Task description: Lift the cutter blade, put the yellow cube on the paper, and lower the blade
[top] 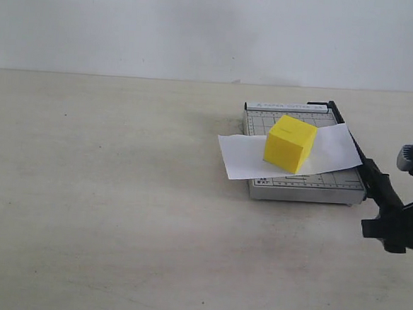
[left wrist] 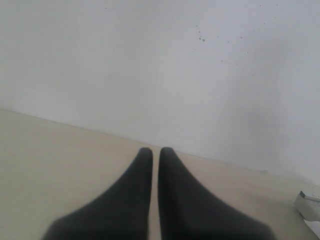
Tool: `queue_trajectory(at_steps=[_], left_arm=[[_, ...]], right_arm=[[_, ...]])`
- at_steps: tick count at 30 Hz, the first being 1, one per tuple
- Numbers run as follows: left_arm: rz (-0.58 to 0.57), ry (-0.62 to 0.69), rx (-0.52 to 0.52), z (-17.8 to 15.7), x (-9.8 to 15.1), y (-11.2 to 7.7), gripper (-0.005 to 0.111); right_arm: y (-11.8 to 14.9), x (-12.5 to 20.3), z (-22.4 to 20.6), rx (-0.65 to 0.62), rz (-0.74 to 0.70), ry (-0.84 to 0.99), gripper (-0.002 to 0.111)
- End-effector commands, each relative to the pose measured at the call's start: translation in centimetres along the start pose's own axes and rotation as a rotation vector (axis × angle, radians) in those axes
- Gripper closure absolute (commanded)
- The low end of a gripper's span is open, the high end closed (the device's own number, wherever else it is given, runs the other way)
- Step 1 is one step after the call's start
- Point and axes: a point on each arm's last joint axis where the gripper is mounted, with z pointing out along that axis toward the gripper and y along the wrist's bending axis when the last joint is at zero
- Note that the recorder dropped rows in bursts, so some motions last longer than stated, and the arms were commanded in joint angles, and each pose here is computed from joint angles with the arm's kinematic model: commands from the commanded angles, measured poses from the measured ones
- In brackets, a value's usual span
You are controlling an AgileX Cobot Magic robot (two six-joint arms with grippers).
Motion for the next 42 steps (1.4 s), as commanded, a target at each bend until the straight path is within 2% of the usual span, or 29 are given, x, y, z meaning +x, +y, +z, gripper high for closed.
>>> queue_trajectory(at_steps=[1,2,4,7,15,24,31,35,39,42], left_arm=[[0.001,0.001,0.000,0.0,0.1,0.0,0.101],[0.001,0.001,0.000,0.0,0.1,0.0,0.101],[0.001,0.001,0.000,0.0,0.1,0.0,0.101],[0.001,0.001,0.000,0.0,0.1,0.0,0.101],[0.001,0.001,0.000,0.0,0.1,0.0,0.101],[0.001,0.001,0.000,0.0,0.1,0.0,0.101],[0.001,0.001,0.000,0.0,0.1,0.0,0.101],[0.001,0.001,0.000,0.0,0.1,0.0,0.101],[0.001,0.001,0.000,0.0,0.1,0.0,0.101],[0.001,0.001,0.000,0.0,0.1,0.0,0.101]], right_arm=[[-0.1,-1.0,-1.6,0.005,-0.001,-0.102,0.045],[-0.1,-1.2,-2.1,0.005,-0.003,-0.126,0.050],[-0.1,-1.7,-3.6,0.005,-0.003,-0.183,0.067],[0.0,-2.2,-5.9,0.001,0.001,-0.264,0.109],[0.2,-2.5,-11.8,-0.010,-0.003,-0.507,0.109],[1.9,1.2,-15.0,-0.116,-0.085,-0.730,0.109],[1.7,2.4,-17.0,-0.128,-0.085,-0.786,0.109],[1.7,2.6,-17.2,-0.174,0.018,-0.785,0.109],[1.6,5.0,-14.6,-0.159,0.013,-0.715,0.109],[1.2,6.6,-13.1,-0.132,0.031,-0.850,0.109]])
